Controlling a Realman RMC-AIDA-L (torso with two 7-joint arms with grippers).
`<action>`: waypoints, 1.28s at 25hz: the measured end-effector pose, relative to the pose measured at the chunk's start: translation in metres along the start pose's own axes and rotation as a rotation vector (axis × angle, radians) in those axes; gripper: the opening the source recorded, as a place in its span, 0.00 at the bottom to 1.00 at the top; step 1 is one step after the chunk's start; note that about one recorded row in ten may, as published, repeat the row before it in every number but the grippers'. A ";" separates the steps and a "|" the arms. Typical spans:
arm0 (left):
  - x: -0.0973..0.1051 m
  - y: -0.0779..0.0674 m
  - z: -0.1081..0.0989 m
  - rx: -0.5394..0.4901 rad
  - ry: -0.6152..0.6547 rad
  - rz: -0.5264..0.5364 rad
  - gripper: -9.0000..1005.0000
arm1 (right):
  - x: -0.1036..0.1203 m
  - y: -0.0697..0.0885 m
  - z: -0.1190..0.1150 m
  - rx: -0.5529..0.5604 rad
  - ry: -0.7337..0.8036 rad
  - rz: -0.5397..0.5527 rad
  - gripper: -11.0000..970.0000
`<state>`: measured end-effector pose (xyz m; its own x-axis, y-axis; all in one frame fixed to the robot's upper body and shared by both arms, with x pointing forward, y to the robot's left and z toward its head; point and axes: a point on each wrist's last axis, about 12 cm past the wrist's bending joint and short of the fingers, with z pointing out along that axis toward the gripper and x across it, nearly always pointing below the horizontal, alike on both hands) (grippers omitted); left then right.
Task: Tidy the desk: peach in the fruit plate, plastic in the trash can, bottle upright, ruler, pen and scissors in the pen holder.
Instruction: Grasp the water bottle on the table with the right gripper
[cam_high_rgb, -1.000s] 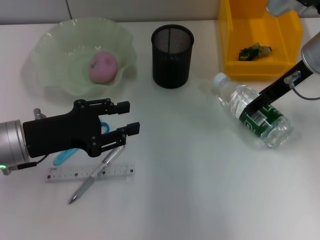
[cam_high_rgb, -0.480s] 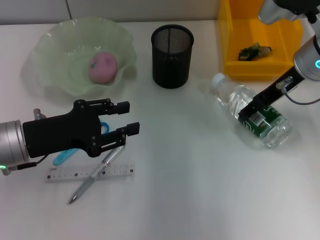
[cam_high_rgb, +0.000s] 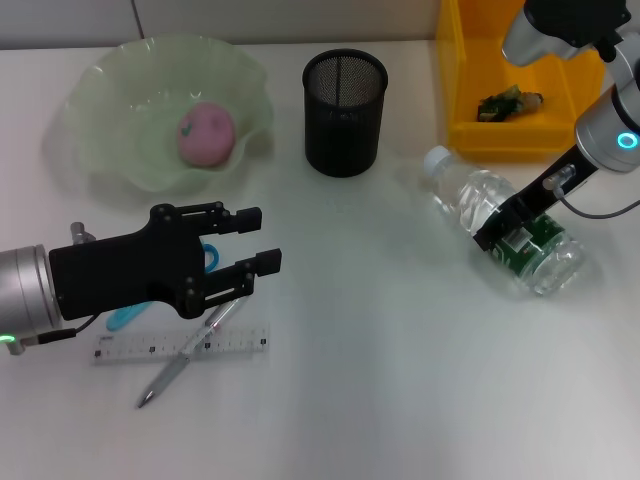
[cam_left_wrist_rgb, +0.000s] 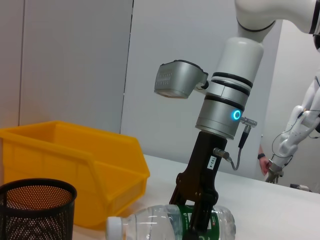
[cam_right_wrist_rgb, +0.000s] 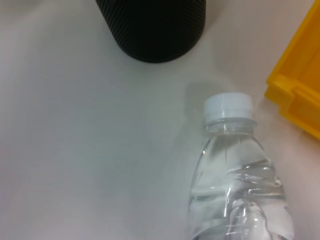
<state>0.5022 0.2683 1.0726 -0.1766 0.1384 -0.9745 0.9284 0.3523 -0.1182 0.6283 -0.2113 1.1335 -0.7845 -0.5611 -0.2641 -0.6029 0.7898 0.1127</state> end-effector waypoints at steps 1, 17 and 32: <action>0.000 0.000 0.000 -0.001 0.000 -0.001 0.52 | 0.000 0.000 0.000 0.000 -0.002 0.000 0.78; 0.000 0.000 -0.001 -0.003 -0.004 0.011 0.52 | 0.002 0.001 -0.001 -0.006 -0.009 -0.006 0.78; -0.002 0.003 0.000 -0.012 -0.004 0.015 0.52 | 0.012 -0.001 -0.015 -0.014 -0.108 -0.026 0.78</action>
<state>0.5049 0.2690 1.0740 -0.1613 0.1395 -0.9770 0.9269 0.3614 -0.1015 0.6172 -0.2220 1.1444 -0.7487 -0.5506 -0.3691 -0.6254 0.7714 0.1179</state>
